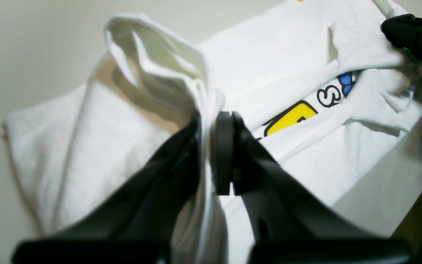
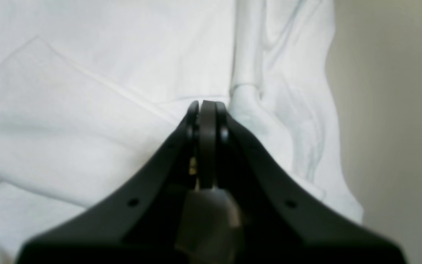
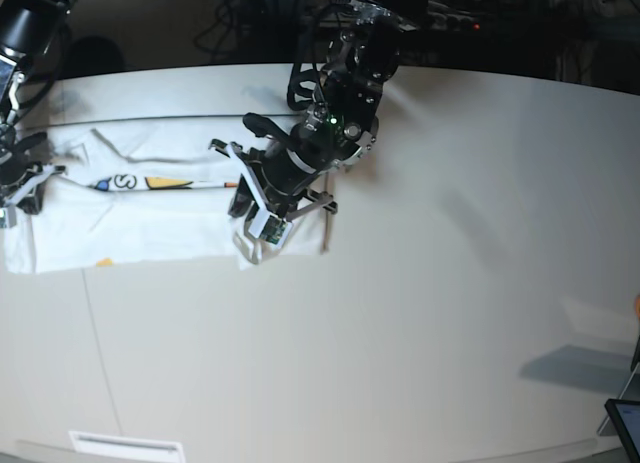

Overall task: Fold the T-shirt properly
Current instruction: 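Fold the gripped strip end over toward the right gripper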

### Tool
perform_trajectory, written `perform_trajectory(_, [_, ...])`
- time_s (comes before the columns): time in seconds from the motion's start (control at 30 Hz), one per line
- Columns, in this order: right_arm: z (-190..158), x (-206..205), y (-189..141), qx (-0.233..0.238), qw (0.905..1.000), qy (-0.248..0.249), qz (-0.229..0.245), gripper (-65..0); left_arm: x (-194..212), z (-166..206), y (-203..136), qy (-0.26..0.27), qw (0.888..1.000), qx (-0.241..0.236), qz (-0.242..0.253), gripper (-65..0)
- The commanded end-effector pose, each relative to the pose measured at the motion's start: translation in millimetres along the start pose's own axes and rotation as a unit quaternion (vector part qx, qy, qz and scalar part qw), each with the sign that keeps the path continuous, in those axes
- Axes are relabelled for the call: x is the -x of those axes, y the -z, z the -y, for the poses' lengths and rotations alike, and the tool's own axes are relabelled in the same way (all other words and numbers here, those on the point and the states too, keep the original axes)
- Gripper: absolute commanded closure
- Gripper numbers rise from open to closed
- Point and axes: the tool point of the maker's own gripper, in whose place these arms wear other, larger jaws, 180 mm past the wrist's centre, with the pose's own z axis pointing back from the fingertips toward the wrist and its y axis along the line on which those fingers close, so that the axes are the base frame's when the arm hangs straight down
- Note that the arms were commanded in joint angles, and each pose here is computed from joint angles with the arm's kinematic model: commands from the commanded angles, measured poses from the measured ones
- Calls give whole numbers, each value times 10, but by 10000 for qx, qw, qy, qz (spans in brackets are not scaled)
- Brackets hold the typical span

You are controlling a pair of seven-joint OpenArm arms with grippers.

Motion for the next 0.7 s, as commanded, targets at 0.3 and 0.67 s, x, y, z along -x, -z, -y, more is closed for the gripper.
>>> perform_trajectory(0.3, [72, 300, -34, 99, 9972, -213, -715, -3, -378, 393, 238, 62, 9963, 806, 301, 0])
perform_trajectory(0.67, [72, 300, -34, 99, 9972, -213, -715, -3, -425, 526, 467, -46, 9938, 1110, 63, 0])
